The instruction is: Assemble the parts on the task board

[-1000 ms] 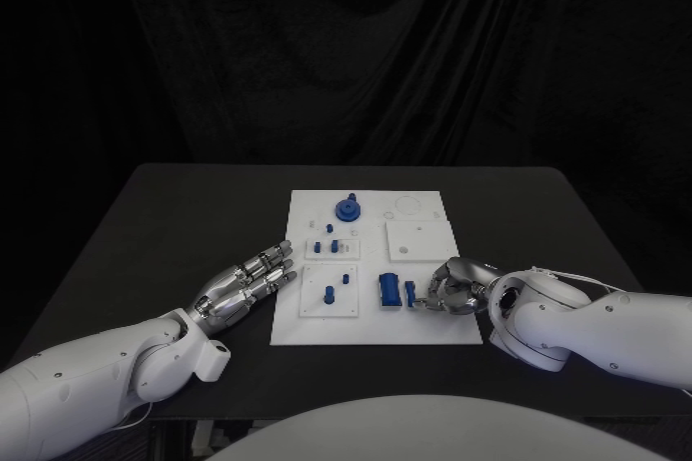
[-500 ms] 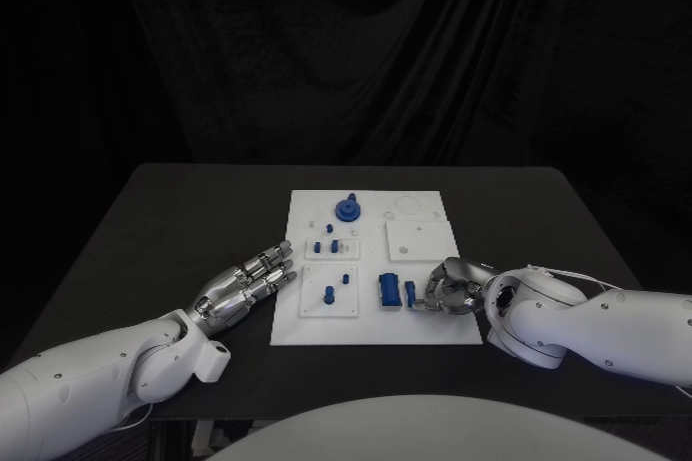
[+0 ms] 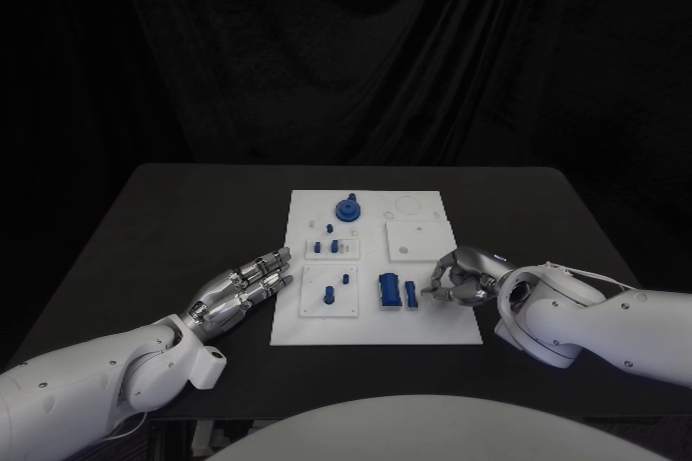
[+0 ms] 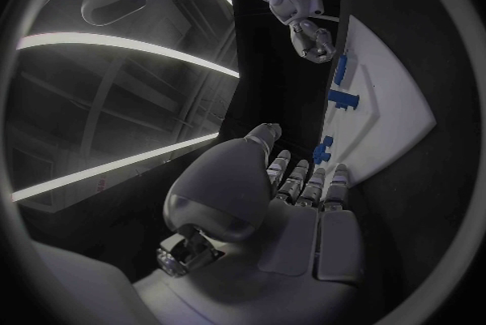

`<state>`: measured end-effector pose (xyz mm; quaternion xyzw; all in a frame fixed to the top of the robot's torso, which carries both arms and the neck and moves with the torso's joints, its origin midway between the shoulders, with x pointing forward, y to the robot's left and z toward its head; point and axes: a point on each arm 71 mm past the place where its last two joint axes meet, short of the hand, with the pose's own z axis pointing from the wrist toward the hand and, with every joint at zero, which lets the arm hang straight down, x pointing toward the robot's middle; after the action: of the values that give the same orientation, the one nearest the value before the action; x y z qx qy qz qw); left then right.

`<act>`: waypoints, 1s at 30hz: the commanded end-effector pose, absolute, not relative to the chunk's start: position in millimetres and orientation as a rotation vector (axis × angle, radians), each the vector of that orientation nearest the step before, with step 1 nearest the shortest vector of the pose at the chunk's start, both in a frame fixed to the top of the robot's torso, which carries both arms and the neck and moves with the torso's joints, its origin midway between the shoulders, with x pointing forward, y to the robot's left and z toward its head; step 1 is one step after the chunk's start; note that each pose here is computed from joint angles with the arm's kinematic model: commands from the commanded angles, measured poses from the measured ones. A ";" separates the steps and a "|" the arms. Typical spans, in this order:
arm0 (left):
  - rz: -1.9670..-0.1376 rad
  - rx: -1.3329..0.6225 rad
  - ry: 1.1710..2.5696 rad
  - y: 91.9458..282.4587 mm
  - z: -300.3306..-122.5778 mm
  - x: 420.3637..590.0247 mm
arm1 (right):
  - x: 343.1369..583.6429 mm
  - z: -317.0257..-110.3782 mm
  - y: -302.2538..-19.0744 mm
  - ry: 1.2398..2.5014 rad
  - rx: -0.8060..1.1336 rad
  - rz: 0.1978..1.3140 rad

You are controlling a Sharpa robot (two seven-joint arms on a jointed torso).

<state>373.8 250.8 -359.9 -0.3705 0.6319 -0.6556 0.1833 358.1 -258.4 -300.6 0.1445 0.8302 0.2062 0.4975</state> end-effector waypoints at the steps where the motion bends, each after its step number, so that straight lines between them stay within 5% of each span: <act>1: -1.908 -0.968 1.593 255.5 -336.8 378.3 | 375.9 -260.5 -258.3 1.657 0.337 0.685; 7: -1.916 -0.859 1.535 255.7 -292.3 406.1 | 396.4 -216.8 -260.8 1.440 0.300 0.823; 14: -1.936 -0.771 1.466 253.1 -259.8 424.5 | 410.6 -198.7 -258.3 1.311 0.249 0.895; 20: -1.975 -0.749 1.467 246.1 -259.8 435.4 | 414.3 -212.0 -253.1 1.336 0.242 0.985; 30: -1.990 -0.775 1.481 235.5 -286.9 438.4 | 407.9 -254.9 -260.3 1.428 0.227 1.065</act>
<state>439.3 234.0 -298.4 -0.3101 0.6184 -0.6773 0.2502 410.1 -263.1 -253.0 0.1081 0.6251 0.4299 0.6425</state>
